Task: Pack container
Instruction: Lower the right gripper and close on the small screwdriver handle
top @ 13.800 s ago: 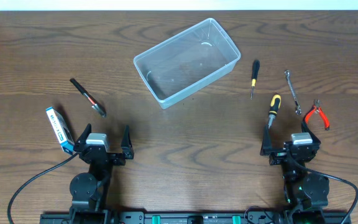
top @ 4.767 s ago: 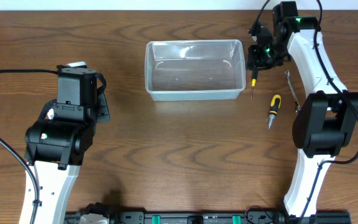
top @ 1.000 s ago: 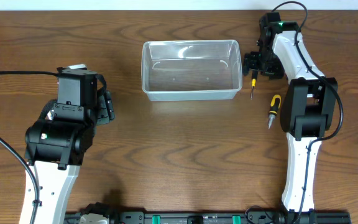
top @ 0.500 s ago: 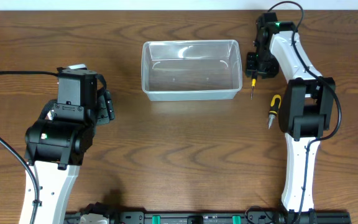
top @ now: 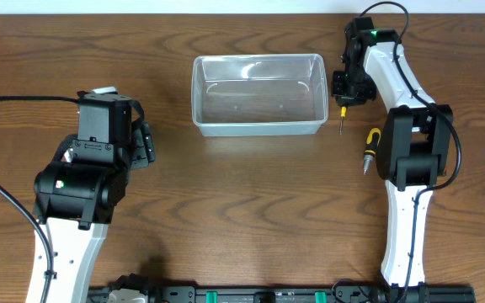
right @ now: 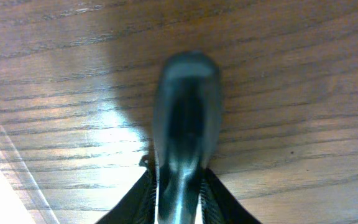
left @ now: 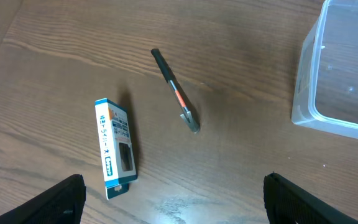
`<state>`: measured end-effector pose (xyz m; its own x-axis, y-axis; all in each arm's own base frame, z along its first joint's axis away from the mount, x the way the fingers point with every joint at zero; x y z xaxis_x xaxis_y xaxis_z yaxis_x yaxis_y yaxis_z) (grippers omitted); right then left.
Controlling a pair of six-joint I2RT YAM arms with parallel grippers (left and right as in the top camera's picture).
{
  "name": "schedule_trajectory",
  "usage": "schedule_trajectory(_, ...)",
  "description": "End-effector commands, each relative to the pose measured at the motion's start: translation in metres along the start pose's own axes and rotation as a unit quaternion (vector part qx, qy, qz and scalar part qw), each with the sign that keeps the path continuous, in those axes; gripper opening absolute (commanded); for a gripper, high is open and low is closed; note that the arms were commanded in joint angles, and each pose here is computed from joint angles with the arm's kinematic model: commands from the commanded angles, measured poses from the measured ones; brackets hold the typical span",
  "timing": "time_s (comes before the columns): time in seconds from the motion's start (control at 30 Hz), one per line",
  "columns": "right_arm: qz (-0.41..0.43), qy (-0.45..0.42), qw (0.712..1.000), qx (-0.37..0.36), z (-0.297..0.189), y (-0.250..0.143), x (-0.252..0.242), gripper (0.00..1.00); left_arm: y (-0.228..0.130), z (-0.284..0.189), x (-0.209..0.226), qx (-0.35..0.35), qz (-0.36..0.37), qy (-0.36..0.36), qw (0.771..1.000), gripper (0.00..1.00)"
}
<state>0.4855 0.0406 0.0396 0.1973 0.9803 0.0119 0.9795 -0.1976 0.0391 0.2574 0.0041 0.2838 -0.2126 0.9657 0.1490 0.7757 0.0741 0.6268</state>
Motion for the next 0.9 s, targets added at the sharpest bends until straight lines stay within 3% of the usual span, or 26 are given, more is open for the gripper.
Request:
schedule_trajectory(0.0, -0.005, -0.001, 1.0, 0.012, 0.0114, -0.0029, 0.0049, 0.2, 0.0035, -0.0029, 0.0024, -0.006, -0.006, 0.004, 1.0, 0.83)
schedule_trajectory(0.6, -0.005, -0.001, 1.0, 0.011, 0.0114, -0.0027, 0.0049, 0.01, 0.0035, -0.0029, 0.0024, -0.006, -0.006, 0.004, 1.0, 0.82)
schedule_trajectory(0.87, 0.004, 0.001, 1.0, 0.011, 0.0112, -0.0002, -0.0026, 0.01, 0.0034, -0.0029, 0.0025, -0.006, -0.006, 0.004, 1.0, 0.83)
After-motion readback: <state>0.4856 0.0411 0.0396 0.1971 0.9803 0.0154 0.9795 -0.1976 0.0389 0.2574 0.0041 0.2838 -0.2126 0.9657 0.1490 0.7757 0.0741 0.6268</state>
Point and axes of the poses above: each gripper's point midway between its finger pads, its own z axis out along the fingers, its own x axis along the line the jaws close on, y = z × x, the point moved 4 cm from there along -z, back along the fingers, and after that the axes turned 3 degrees about z, right-handed, at the moved point
